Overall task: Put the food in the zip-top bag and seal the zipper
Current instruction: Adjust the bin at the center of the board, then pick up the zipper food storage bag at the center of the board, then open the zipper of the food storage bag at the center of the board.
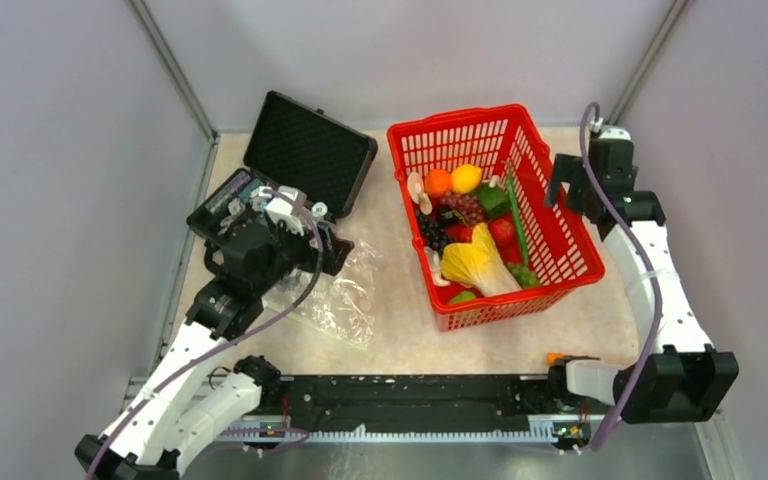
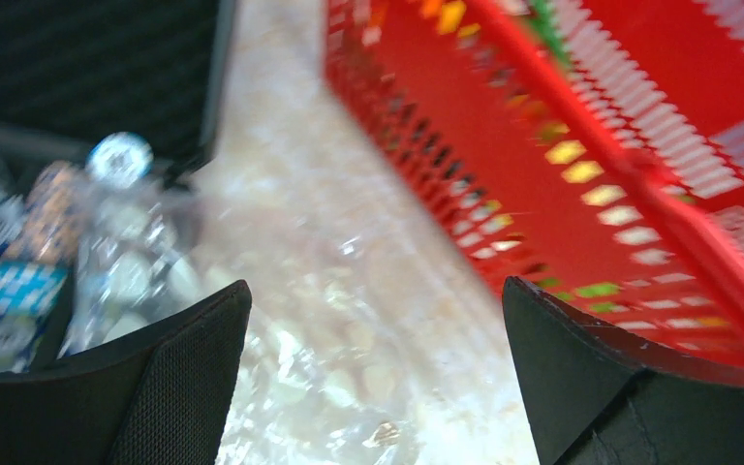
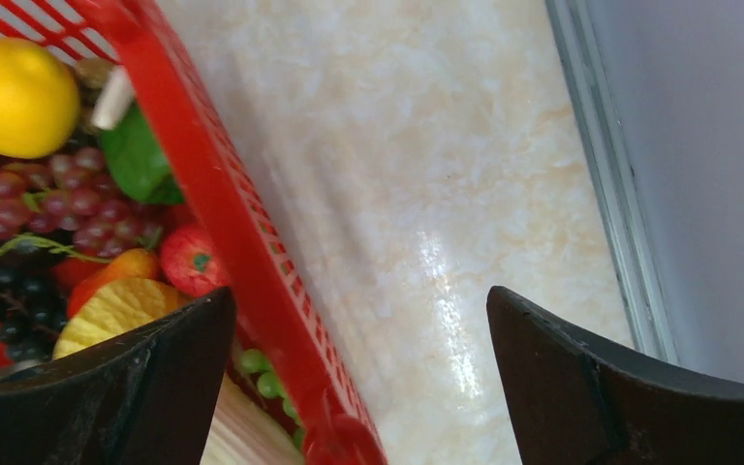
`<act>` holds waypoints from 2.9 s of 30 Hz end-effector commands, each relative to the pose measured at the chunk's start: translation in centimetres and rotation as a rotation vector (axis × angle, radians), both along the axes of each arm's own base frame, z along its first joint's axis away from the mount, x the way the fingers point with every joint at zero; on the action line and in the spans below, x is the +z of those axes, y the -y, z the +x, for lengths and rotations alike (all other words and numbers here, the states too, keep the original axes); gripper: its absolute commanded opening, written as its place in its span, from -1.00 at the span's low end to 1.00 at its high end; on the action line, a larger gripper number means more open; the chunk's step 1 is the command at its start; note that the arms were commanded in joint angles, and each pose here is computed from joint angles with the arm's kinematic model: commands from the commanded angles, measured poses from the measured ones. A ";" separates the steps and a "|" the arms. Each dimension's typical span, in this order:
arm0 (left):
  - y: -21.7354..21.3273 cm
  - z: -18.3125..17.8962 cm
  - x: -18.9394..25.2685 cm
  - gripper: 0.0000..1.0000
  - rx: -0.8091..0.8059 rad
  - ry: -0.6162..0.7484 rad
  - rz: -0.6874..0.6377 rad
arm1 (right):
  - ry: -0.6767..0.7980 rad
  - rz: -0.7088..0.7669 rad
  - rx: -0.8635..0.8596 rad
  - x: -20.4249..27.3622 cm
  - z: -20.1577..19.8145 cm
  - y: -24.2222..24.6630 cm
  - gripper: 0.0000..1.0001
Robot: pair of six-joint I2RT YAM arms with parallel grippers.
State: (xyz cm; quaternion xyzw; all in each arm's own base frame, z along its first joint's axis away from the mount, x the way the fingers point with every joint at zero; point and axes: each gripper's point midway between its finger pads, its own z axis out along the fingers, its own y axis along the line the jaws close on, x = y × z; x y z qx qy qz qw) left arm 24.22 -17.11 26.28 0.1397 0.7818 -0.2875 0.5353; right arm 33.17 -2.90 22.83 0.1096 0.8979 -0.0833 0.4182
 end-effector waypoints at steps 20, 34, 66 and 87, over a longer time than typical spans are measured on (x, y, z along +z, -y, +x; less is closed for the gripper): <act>-8.8 7.3 -6.8 0.97 0.502 -0.088 0.106 | 0.619 0.683 0.914 17.6 -14.4 -17.5 0.76; -8.0 12.3 -10.4 0.97 0.242 -0.303 0.277 | 0.541 0.668 0.903 15.6 -14.1 -17.4 0.66; -4.9 8.4 1.4 -1.00 0.191 -0.015 -0.120 | 0.525 0.792 1.010 15.7 -15.3 -19.2 0.80; -14.5 5.6 7.2 -1.00 0.685 0.006 -0.622 | 0.435 0.528 1.145 14.3 -15.0 -38.6 0.61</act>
